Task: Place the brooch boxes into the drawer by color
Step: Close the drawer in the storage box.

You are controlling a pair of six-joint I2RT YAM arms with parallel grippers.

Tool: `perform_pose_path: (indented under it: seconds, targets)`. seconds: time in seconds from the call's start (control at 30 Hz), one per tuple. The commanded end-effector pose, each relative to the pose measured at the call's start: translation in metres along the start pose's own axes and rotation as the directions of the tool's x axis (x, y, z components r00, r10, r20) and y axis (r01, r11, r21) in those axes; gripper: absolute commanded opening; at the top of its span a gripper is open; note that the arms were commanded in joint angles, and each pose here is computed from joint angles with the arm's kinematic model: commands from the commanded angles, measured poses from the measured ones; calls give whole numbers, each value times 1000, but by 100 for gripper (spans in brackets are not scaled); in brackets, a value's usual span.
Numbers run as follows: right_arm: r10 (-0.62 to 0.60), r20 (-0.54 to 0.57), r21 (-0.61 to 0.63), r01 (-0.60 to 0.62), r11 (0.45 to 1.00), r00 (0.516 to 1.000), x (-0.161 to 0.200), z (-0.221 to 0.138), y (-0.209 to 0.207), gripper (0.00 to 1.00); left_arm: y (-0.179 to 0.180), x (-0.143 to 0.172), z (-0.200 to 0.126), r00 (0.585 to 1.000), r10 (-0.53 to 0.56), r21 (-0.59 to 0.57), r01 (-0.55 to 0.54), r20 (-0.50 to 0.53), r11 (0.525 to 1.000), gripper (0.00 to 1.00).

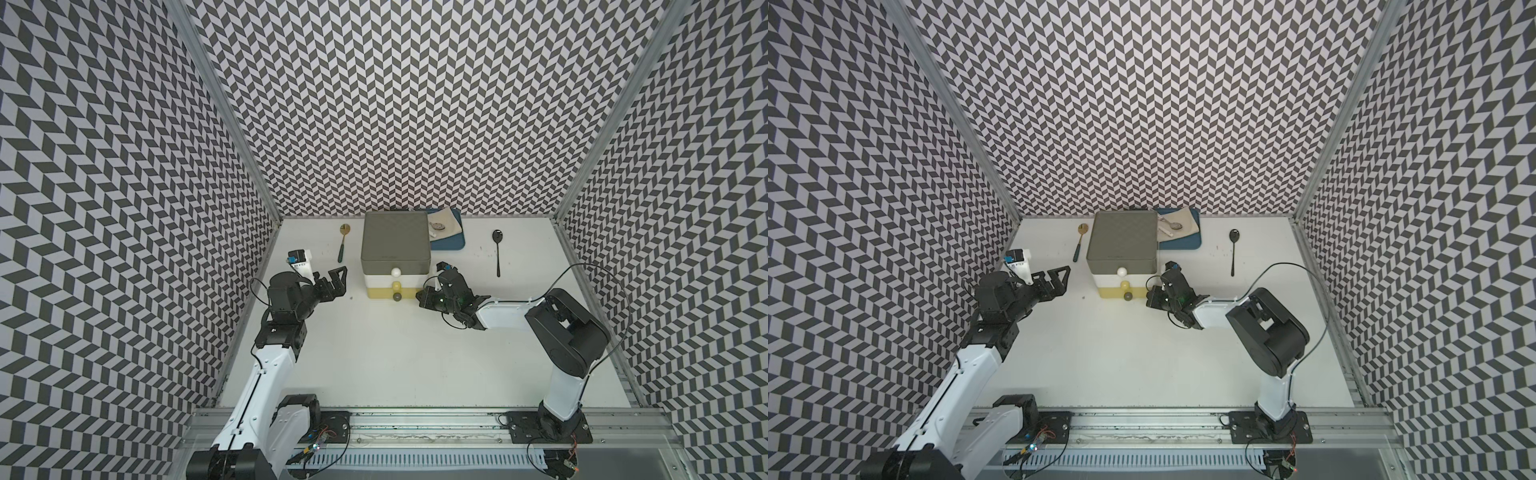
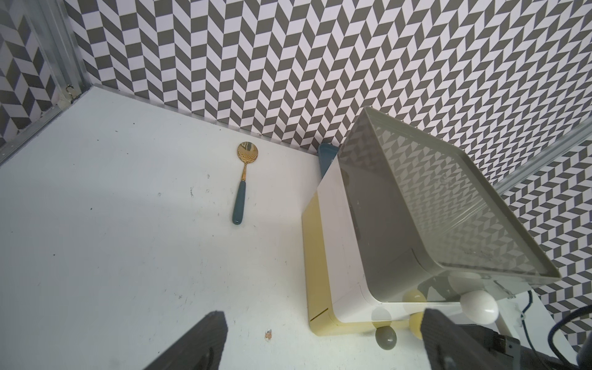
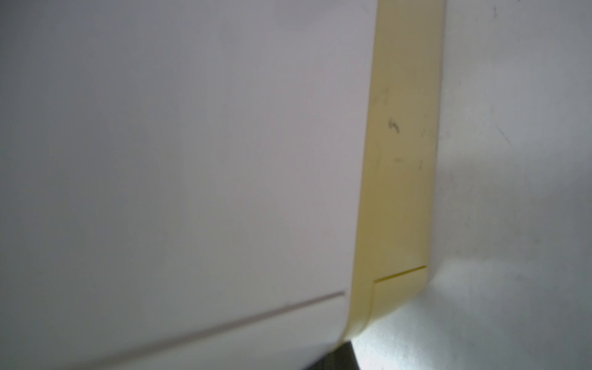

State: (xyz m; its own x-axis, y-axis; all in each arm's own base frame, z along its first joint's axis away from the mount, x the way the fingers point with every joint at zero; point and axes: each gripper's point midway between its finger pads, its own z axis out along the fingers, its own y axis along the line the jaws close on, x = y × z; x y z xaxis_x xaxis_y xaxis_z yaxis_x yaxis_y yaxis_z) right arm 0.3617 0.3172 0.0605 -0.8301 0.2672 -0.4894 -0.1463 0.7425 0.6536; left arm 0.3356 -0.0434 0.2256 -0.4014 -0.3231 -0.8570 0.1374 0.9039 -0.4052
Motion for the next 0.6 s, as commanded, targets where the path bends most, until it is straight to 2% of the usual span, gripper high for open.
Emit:
perform_pose_path:
  seconds: [0.0,0.03,0.1,0.13,0.2,0.27,0.37,0.43,0.5,0.57]
  targets:
    - [-30,78,-69,35,997,997,-16,-8,14,10,8,3,2,1000,-16,-34,16,-6,999,100]
    - [-50,76,-89,57,994,996,-15,-13,20,23,8,0,3,1000,-20,-34,20,1,999,100]
    - [-103,89,-112,112,987,991,-15,-29,29,63,9,-5,3,999,-26,-43,27,24,999,100]
    - [-129,105,-107,140,984,986,-16,-39,30,79,10,-9,4,999,-26,-49,28,38,998,100]
    - [-178,136,-70,189,980,974,-19,-59,27,95,13,-18,6,997,-23,-65,27,68,998,100]
    - [-235,174,-20,242,970,956,-25,-81,24,100,18,-28,8,994,-12,-99,23,105,995,100]
    - [-270,269,69,261,963,925,-47,-123,16,100,28,-52,8,978,42,-169,-7,204,986,100]
    - [-282,365,129,252,959,887,-74,-157,8,99,37,-67,9,960,109,-235,-47,258,971,100]
    - [-296,463,205,224,953,835,-102,-188,-5,99,49,-68,12,942,212,-330,-119,261,936,100]
    - [-303,541,318,142,937,785,-130,-216,-32,99,75,-59,11,940,204,-453,-60,275,890,100]
